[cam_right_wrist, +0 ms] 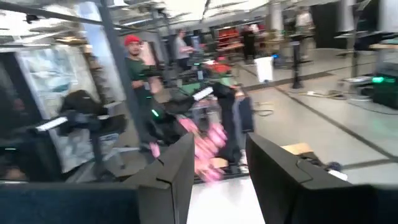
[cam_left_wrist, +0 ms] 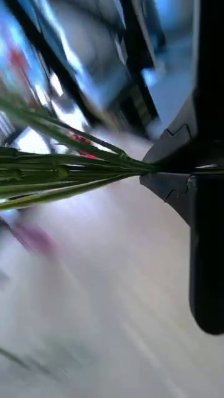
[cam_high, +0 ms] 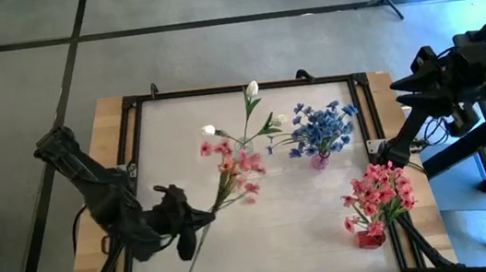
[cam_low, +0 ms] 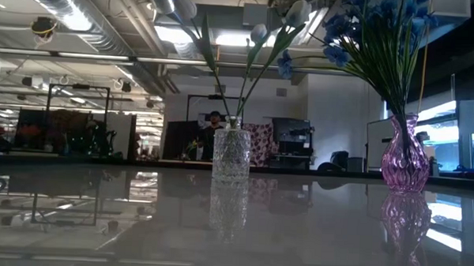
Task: Sort flowers into vase by color
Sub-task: Put the pink flower into the red vase
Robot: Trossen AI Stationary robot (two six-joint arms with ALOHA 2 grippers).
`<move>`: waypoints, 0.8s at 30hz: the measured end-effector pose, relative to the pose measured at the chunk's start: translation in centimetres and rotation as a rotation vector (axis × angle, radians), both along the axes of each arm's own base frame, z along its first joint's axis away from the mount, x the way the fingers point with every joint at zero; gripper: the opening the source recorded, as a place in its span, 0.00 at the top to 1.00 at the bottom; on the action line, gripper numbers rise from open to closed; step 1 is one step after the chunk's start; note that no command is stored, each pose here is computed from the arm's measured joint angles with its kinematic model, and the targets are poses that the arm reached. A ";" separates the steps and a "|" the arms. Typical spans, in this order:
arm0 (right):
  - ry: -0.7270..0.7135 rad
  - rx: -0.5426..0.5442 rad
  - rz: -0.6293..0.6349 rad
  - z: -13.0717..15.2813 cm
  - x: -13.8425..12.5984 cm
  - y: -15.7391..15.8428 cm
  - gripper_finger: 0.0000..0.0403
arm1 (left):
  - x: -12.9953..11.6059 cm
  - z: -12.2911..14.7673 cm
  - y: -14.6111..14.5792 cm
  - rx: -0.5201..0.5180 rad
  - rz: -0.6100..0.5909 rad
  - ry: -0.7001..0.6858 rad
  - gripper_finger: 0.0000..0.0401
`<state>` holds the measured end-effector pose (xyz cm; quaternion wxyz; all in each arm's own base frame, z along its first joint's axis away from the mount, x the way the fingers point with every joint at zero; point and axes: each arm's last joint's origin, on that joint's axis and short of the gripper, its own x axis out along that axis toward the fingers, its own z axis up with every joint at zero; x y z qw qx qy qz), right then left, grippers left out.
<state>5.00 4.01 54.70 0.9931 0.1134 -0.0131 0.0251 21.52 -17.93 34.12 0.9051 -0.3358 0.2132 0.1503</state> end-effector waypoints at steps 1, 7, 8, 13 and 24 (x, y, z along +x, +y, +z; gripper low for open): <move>0.002 -0.003 -0.021 0.0 0.3 0.4 0.64 | 0.3 1.3 -0.2 0.020 -0.021 -0.062 1.00; 0.025 -0.074 -0.229 0.0 2.2 3.5 0.53 | 2.3 6.6 0.0 0.205 -0.106 -0.389 1.00; 0.024 -0.081 -0.249 0.1 2.5 4.0 0.50 | 2.7 7.3 0.3 0.230 -0.118 -0.438 1.00; 0.009 -0.071 -0.211 0.2 3.7 6.2 0.33 | 5.4 8.8 2.6 0.338 -0.190 -0.616 1.00; 0.099 -0.040 -0.102 -3.3 14.3 10.9 0.26 | 12.8 6.8 7.3 0.348 -0.307 -0.848 1.00</move>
